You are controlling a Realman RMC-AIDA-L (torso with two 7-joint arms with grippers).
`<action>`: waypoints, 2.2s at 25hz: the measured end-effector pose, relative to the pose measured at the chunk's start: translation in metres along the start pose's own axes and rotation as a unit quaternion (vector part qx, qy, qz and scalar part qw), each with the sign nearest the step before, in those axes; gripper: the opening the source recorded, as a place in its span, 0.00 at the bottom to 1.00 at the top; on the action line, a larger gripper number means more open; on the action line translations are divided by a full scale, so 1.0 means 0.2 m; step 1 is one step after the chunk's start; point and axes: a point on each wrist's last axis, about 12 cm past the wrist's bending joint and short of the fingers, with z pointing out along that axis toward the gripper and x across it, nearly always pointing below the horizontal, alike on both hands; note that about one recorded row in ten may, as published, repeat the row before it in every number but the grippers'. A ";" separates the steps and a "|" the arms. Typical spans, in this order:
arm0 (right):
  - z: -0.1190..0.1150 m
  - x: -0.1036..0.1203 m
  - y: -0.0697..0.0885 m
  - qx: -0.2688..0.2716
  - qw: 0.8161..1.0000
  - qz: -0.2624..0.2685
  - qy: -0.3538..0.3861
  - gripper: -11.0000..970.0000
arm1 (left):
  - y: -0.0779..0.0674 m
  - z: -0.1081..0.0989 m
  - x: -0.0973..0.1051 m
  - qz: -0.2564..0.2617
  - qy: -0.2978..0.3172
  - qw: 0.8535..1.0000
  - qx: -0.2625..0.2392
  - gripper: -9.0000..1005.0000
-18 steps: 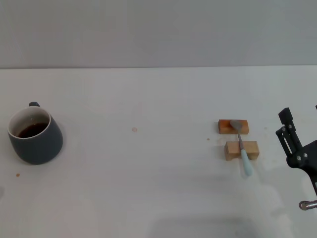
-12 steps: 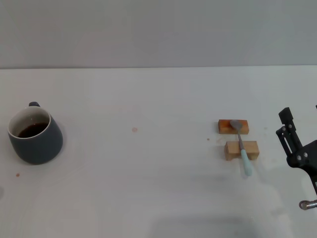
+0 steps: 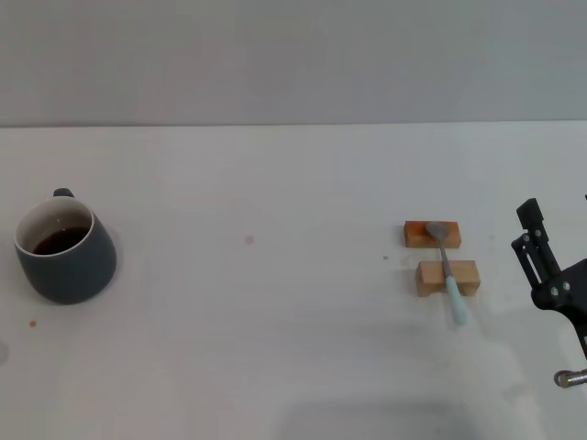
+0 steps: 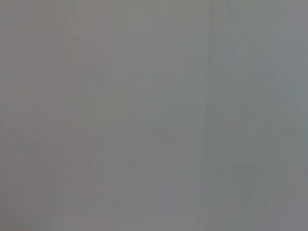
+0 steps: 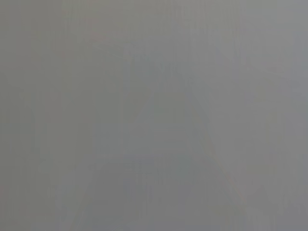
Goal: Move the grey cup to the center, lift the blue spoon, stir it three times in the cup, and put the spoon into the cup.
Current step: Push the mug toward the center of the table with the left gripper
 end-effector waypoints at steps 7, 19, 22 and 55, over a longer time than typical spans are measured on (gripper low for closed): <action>0.00 0.00 0.00 -0.001 1.000 0.000 -0.001 0.74 | -0.01 0.01 0.00 0.003 0.001 1.000 0.016 0.01; 0.04 0.00 0.09 -0.071 0.997 0.012 -0.008 0.74 | 0.01 0.01 0.00 0.014 0.004 1.000 0.007 0.01; 0.05 -0.01 0.15 -0.100 0.995 0.017 -0.014 0.74 | 0.01 0.01 0.00 0.014 0.005 1.000 0.007 0.01; -0.08 -0.02 -0.14 0.111 0.994 -0.013 -0.013 0.74 | 0.03 0.05 0.01 0.024 0.010 1.000 0.001 0.01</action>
